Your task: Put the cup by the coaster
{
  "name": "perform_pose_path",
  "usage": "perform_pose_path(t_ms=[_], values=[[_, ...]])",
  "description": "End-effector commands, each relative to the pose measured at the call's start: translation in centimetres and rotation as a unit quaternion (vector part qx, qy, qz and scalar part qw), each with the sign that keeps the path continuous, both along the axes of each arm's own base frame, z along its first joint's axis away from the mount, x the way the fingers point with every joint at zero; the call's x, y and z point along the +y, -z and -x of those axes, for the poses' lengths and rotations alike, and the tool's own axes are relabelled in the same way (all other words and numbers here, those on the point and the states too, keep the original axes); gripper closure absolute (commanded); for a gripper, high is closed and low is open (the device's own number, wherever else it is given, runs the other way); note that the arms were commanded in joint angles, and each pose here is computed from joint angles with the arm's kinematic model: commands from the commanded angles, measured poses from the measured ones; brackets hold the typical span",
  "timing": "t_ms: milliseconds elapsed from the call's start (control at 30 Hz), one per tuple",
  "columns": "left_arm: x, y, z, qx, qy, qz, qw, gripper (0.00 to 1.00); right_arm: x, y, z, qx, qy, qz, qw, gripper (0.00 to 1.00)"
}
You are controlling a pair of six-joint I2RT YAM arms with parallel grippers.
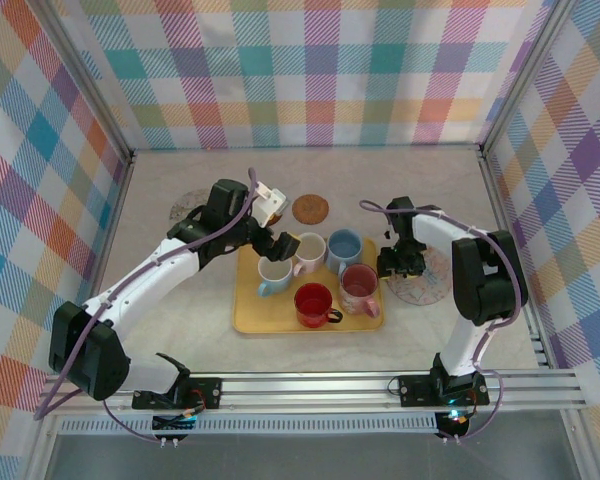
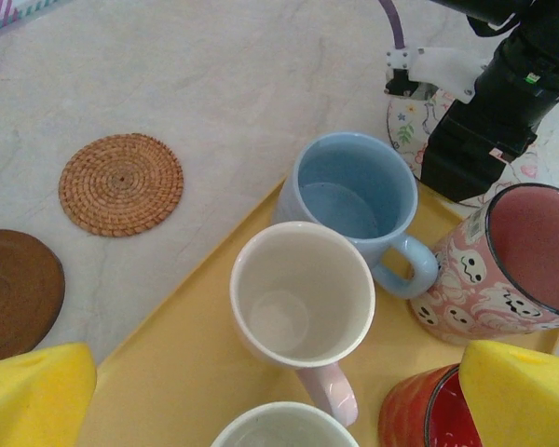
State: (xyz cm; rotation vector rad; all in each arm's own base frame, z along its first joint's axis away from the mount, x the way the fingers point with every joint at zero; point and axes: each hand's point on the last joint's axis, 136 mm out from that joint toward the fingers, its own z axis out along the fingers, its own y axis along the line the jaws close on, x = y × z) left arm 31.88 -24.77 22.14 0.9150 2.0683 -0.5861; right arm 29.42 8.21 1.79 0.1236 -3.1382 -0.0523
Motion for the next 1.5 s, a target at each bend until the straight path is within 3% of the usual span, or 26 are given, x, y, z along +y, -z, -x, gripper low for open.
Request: perform_pose_path(t_ms=[0,167,500,700,1167,1467], values=[[-0.1,-1.0,0.5,-0.018,0.0,0.008,1.0,0.0,0.2,0.1,0.9,0.005,-0.001,0.004,1.0,0.37],[0.0,-0.6,0.4,-0.014,-0.003,0.007,1.0,0.0,-0.4,0.7,1.0,0.009,0.003,0.032,0.999,0.35],[0.3,-0.9,0.5,-0.023,-0.009,0.007,1.0,0.0,-1.9,1.5,1.7,0.013,-0.005,0.085,0.996,0.42],[0.4,-1.2,0.5,-0.03,-0.014,0.01,0.999,0.0,-2.3,1.2,1.6,0.004,-0.005,0.093,0.996,0.54],[0.4,-1.0,0.3,-0.028,-0.016,0.009,0.999,0.0,-0.6,-0.8,-0.6,-0.028,0.007,0.044,0.999,0.96],[0.0,-1.9,-1.3,-0.049,-0.032,0.02,0.998,0.0,-0.1,-4.3,-4.3,-0.074,0.039,-0.011,0.996,1.0]])
